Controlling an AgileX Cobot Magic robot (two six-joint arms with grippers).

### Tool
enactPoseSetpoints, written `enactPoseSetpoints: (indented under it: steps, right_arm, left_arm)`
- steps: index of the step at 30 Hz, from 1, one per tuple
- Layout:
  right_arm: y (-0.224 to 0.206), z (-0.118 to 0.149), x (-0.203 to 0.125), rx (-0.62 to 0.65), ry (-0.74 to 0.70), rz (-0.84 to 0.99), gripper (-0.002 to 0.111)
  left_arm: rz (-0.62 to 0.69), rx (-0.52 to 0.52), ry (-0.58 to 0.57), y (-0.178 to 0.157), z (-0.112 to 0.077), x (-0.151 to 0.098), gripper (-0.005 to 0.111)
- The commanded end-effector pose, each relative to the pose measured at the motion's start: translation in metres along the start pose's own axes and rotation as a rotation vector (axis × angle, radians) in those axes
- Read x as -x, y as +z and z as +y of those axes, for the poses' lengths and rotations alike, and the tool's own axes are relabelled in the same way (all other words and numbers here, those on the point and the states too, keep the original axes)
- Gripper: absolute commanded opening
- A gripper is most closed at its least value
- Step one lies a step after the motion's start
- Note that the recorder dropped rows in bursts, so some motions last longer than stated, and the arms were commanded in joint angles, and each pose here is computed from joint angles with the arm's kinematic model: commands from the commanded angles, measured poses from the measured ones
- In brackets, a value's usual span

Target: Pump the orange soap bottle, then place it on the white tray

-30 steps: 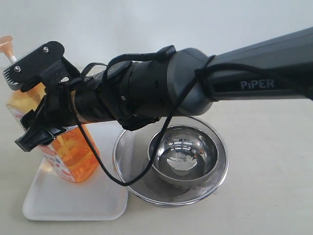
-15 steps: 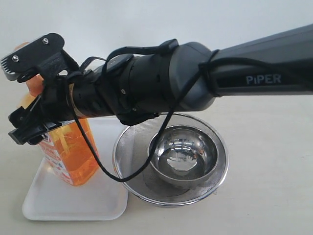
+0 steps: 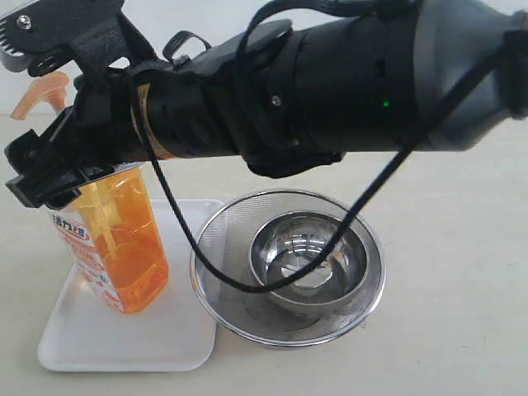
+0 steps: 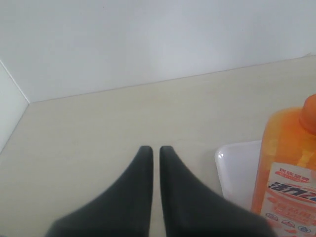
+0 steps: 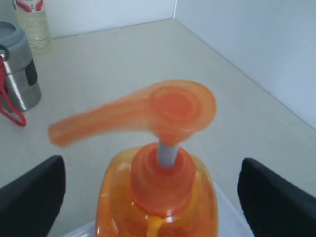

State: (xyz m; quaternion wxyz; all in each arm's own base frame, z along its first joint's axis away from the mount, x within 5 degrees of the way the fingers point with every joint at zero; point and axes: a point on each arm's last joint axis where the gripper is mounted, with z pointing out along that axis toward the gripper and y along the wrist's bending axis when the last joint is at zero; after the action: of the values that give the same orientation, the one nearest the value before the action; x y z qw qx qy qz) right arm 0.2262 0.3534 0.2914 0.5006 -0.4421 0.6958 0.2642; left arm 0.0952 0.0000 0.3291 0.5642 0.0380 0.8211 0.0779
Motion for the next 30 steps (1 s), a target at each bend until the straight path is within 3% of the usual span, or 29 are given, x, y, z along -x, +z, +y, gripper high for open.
enactPoseSetpoints:
  steps: [1, 8, 21, 24, 28, 30]
  right_arm:
    - [-0.035, 0.001, 0.004, -0.006, -0.003, -0.020, 0.085]
    - [-0.072, 0.002, -0.014, -0.034, -0.002, 0.007, 0.085]
    - [-0.071, 0.002, -0.021, -0.037, 0.091, 0.028, 0.082]
    - [-0.071, 0.003, -0.021, -0.034, 0.094, 0.029, 0.057]
    - [-0.071, 0.004, -0.021, -0.019, 0.094, 0.029, -0.001]
    - [-0.071, 0.001, -0.021, -0.049, 0.071, 0.029, 0.003]
  left_arm:
    - [-0.002, 0.008, 0.010, 0.000, 0.001, -0.001, 0.005]
    - [-0.002, 0.008, 0.010, 0.000, 0.001, -0.001, 0.005]
    - [-0.001, 0.004, 0.002, 0.000, 0.000, -0.001, 0.005]
    - [-0.001, 0.004, 0.002, 0.000, 0.000, -0.001, 0.005]
    - [-0.001, 0.004, 0.001, 0.000, 0.000, -0.001, 0.005]
    - [0.004, -0.001, -0.021, 0.000, 0.000, -0.001, 0.005]
